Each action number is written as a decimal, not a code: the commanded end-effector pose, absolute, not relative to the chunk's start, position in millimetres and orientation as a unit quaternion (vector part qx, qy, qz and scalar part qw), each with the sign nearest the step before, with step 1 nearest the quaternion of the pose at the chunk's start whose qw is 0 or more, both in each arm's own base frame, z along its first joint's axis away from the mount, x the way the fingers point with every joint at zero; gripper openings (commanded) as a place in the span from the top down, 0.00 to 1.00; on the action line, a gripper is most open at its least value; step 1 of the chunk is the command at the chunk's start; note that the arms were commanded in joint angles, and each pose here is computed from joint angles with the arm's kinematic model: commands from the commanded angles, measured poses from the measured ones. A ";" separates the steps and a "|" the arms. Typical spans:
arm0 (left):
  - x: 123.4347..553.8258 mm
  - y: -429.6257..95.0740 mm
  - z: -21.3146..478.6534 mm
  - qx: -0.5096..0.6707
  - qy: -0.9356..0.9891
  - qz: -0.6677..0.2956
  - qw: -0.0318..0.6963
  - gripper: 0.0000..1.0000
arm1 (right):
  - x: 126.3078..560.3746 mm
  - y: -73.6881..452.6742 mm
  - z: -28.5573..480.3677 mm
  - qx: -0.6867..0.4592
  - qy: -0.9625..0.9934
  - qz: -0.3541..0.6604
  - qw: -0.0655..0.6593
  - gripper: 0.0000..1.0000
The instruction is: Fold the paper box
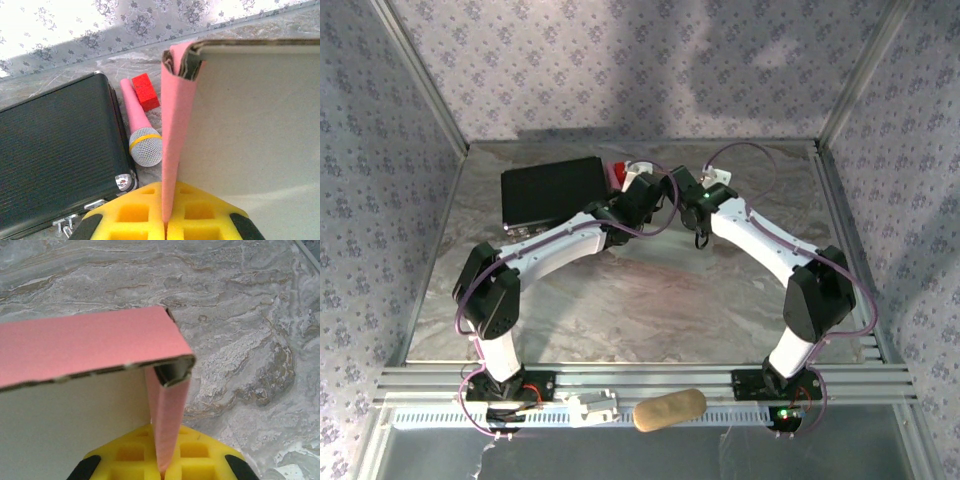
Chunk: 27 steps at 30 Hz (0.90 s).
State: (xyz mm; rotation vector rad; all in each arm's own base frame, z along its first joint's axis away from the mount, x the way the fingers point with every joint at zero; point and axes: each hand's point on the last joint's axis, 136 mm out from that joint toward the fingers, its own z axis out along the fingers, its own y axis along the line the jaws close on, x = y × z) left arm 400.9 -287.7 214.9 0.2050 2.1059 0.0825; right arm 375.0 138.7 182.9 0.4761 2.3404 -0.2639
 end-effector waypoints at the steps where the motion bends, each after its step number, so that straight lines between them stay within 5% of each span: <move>1: 404.5 -264.3 245.1 0.053 0.854 0.080 0.512 0.73 | 359.2 115.8 177.0 0.188 0.907 -0.150 0.345 1.00; 3: 402.0 -265.0 253.1 0.048 0.856 0.068 0.510 0.53 | 359.5 118.0 175.1 0.188 0.910 -0.136 0.342 1.00; 8: 385.9 -264.0 293.3 0.018 0.859 0.006 0.512 0.36 | 360.3 120.4 166.1 0.200 0.915 -0.111 0.332 1.00; 15: 335.5 -246.2 335.9 -0.045 0.857 -0.056 0.509 0.42 | 357.1 111.1 147.8 0.242 0.913 -0.092 0.316 1.00; 19: 297.8 -242.2 296.4 -0.094 0.886 -0.091 0.445 0.28 | 354.5 104.7 142.1 0.260 0.910 -0.090 0.311 1.00; 27: 261.0 -273.0 218.1 -0.202 0.917 -0.156 0.307 0.24 | 347.2 101.0 140.0 0.275 0.904 -0.083 0.316 1.00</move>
